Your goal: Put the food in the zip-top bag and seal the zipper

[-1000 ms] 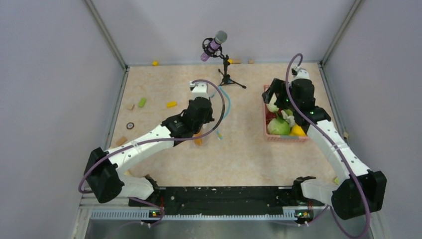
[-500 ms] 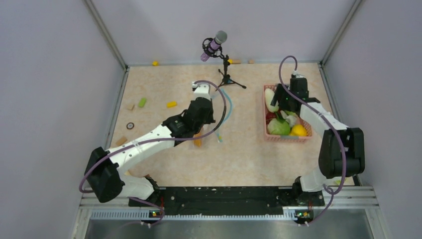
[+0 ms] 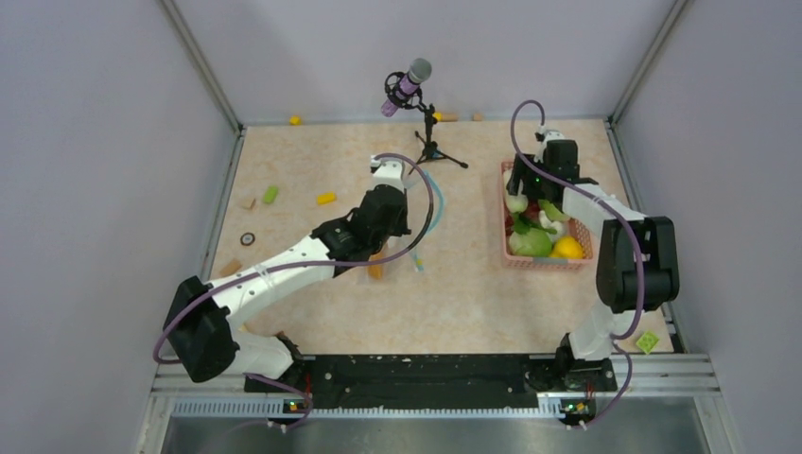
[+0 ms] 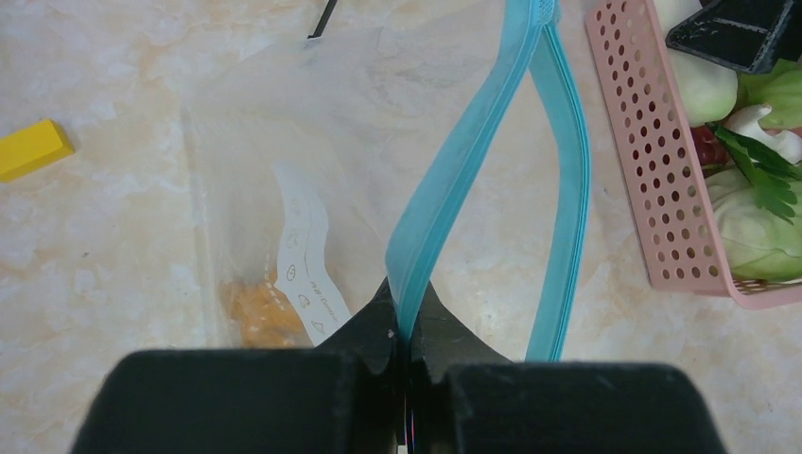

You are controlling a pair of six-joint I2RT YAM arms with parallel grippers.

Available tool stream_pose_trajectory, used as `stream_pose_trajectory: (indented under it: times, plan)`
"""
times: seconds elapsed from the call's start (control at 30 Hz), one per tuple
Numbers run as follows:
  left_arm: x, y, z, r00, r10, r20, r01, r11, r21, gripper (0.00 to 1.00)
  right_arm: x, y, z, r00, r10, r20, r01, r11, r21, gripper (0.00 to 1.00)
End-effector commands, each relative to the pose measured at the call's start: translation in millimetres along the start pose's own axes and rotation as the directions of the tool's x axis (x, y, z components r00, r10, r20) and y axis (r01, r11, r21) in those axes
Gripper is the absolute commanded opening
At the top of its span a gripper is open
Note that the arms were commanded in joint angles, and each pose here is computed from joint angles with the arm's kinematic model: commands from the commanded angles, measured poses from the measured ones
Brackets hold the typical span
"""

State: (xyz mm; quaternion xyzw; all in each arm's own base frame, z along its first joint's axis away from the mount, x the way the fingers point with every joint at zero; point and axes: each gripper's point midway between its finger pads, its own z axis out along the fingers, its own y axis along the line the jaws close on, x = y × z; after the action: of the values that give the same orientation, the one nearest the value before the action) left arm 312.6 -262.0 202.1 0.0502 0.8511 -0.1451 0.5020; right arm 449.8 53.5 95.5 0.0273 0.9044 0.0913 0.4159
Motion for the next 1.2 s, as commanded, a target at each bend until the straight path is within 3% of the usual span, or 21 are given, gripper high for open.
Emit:
stream_pose_trajectory:
  times: [0.0,0.2,0.3,0.43,0.53,0.6,0.77,0.9,1.03,1.17]
  plan:
    - [-14.6,-10.8,1.8,0.999,-0.007,0.045,0.006,0.999,0.034,0.00,-26.1,8.4,8.8,0.997,-0.053,0.064,0.057,0.996,-0.067,0.72]
    - [-12.6,-10.8,4.6,0.999,-0.005,0.037,0.004,1.000,0.029,0.00,-18.1,10.2,16.1,1.000,0.009,0.029,-0.007,0.997,-0.073,0.67]
    - [-13.3,-12.5,5.4,0.999,-0.005,0.037,0.004,0.999,0.032,0.00,-11.5,15.4,15.6,0.999,0.036,-0.011,-0.037,0.995,-0.097,0.58]
    - [-13.7,-13.3,6.0,0.999,-0.004,0.035,0.003,0.999,0.036,0.00,-1.4,23.6,12.0,0.995,0.084,-0.052,-0.090,0.987,-0.133,0.55]
    - [-14.2,-14.1,5.5,0.999,-0.006,0.036,0.005,0.999,0.039,0.00,-3.0,23.4,6.8,0.993,0.109,-0.046,-0.114,0.986,-0.121,0.41]
    - [-14.6,-14.4,4.6,0.999,-0.007,0.035,0.006,0.999,0.042,0.00,-9.7,20.0,0.9,0.993,0.120,-0.018,-0.121,0.988,-0.098,0.34]
    - [-20.4,-12.6,-0.9,0.998,-0.032,0.048,0.031,0.999,0.034,0.00,-29.0,-3.6,-21.7,0.984,0.145,0.102,-0.150,0.988,0.043,0.27]
    - [-25.3,-14.4,-5.8,0.997,-0.049,0.059,0.047,0.998,0.048,0.00,-39.2,-2.7,-48.9,0.971,0.152,0.186,-0.161,0.986,0.038,0.19]
    - [-25.3,-16.1,-6.2,0.995,-0.076,0.060,0.073,0.996,0.059,0.00,-54.5,-8.4,-82.9,0.938,0.153,0.310,-0.180,0.982,0.063,0.15]
    - [-27.0,-18.8,-6.7,0.991,-0.113,0.070,0.108,0.991,0.075,0.00,-72.7,-2.8,-121.7,0.865,0.182,0.467,-0.205,0.979,-0.002,0.12]
